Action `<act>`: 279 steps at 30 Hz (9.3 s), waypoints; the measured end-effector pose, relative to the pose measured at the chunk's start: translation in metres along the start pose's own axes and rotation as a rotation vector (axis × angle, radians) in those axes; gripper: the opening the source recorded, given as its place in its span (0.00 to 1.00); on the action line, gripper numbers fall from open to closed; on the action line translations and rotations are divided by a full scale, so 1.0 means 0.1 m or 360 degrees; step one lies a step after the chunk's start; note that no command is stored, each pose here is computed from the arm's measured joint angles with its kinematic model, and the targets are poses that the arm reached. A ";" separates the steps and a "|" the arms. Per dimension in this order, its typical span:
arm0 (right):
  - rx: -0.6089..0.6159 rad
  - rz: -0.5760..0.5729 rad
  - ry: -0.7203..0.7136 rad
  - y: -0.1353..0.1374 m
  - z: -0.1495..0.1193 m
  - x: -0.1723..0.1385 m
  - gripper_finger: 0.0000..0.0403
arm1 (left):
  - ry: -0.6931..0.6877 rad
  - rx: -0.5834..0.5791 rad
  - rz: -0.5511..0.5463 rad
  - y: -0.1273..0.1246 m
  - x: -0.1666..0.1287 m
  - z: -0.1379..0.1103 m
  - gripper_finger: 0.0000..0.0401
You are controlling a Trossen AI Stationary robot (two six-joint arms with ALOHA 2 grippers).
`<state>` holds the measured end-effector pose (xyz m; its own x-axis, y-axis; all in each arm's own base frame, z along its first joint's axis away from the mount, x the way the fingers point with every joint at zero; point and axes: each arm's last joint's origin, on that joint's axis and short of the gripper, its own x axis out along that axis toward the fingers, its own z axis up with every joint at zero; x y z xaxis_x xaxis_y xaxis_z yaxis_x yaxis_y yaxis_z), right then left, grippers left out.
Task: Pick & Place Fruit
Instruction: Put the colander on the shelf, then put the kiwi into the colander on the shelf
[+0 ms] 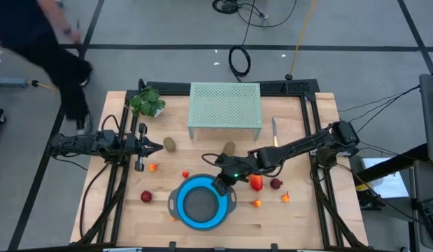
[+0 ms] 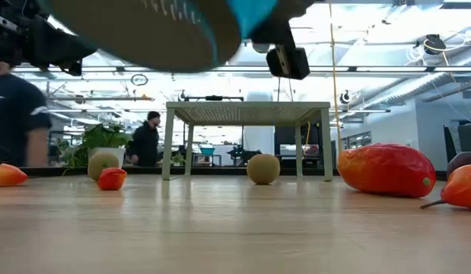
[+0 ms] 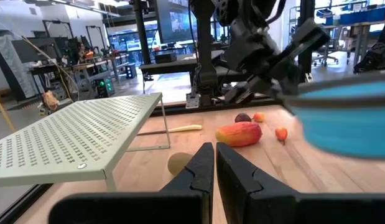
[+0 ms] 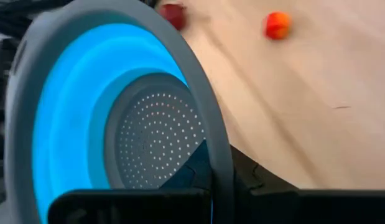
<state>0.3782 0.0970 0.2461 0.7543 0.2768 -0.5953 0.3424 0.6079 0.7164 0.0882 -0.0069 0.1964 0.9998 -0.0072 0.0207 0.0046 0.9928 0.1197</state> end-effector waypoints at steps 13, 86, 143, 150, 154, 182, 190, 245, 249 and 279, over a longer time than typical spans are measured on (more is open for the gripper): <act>0.0008 0.0087 0.0121 0.19 -0.06 -0.44 0.01 | -0.0001 0.0005 -0.0001 0.00 0.00 0.00 0.05; -0.0177 -0.0293 -0.0981 -0.72 1.58 -2.34 0.01 | -0.0001 -0.0089 -0.0001 0.00 0.00 0.00 0.05; 0.0119 -0.0650 -0.0426 -1.52 2.28 -1.90 0.01 | 0.0000 -0.0089 0.0000 0.00 0.00 0.00 0.05; 0.0155 -0.0575 -0.0417 -1.56 2.28 -1.88 0.01 | -0.0001 -0.0089 -0.0001 0.00 0.00 0.00 0.05; 0.0180 -0.0555 -0.0417 -1.58 2.29 -1.90 0.02 | 0.0000 -0.0089 -0.0001 0.00 0.00 0.00 0.05; 0.0083 -0.0582 -0.0490 -1.57 2.34 -1.92 0.26 | -0.0001 -0.0089 -0.0002 0.00 0.00 0.00 0.05; 0.0029 -0.0661 -0.0517 -1.63 2.36 -1.96 0.31 | -0.0001 -0.0089 -0.0002 0.00 0.00 0.00 0.05; -0.0803 -0.0623 -0.0881 -0.27 1.15 -2.82 0.00 | -0.0001 -0.0125 -0.0001 0.00 0.00 0.00 0.05; -0.0823 -0.0516 -0.0957 -0.32 0.97 -2.78 0.00 | -0.0001 -0.0121 -0.0001 0.00 0.00 0.00 0.05; -0.0926 -0.0041 -0.1125 -0.74 -0.07 -2.73 0.00 | 0.0000 -0.0119 0.0001 0.00 0.00 0.00 0.05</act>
<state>0.1429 -0.0181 0.3531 0.9833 -0.1452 -0.1100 0.1719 0.9398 0.2954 0.0883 -0.0069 0.1964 0.9998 -0.0067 0.0205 0.0057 0.9990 0.0453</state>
